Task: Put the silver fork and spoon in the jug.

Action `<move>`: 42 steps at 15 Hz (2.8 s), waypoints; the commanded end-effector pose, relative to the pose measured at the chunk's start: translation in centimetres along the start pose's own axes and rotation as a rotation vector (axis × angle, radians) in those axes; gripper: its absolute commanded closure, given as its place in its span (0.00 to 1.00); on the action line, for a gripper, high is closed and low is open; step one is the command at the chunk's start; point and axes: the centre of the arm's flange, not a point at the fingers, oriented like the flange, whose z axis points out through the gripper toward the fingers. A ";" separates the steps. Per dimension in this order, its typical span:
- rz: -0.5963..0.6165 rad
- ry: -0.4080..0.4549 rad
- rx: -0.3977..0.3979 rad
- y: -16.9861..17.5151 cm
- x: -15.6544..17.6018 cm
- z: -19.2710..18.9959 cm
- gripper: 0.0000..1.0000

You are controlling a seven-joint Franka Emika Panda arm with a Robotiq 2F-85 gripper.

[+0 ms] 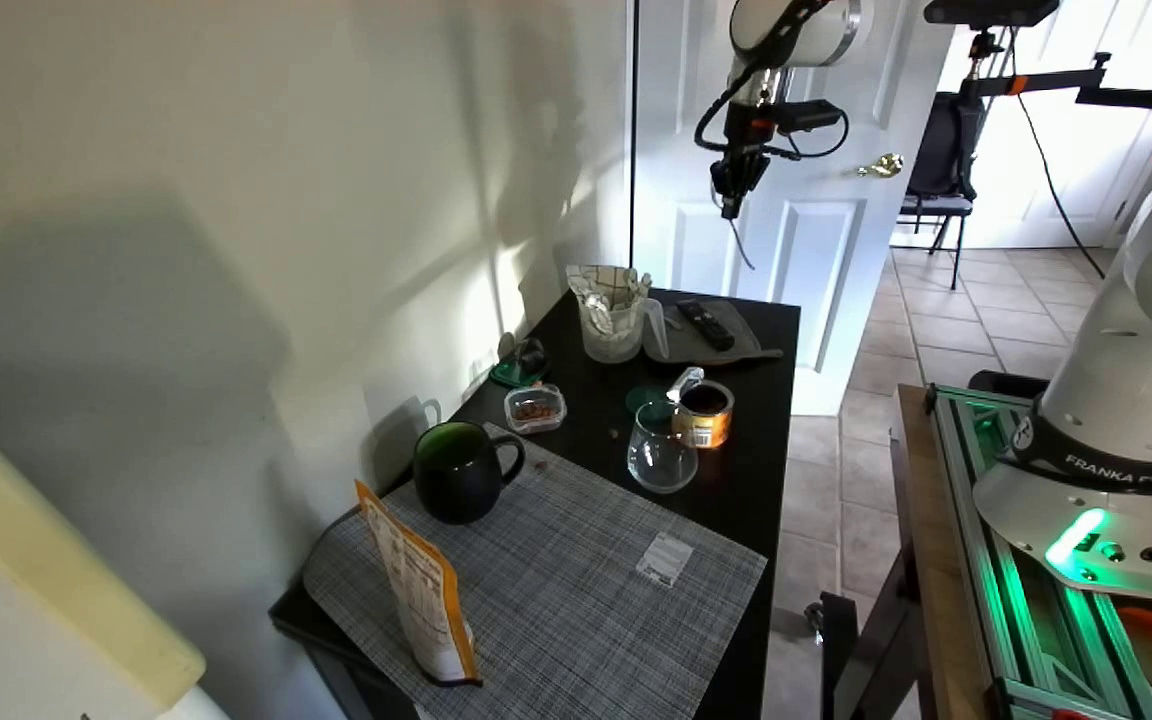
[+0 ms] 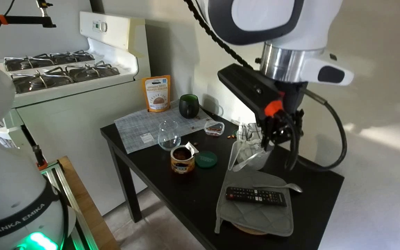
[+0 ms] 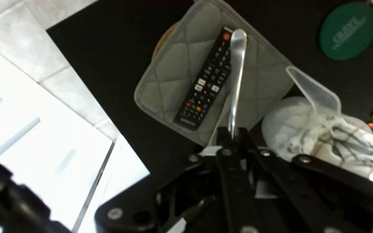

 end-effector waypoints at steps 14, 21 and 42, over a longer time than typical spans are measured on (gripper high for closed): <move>-0.038 0.375 -0.082 -13.6 2.1 -5.6 0.92; 0.018 0.389 -0.062 -15.5 4.3 0.3 0.98; 0.080 0.099 -0.173 -18.2 9.0 12.6 0.66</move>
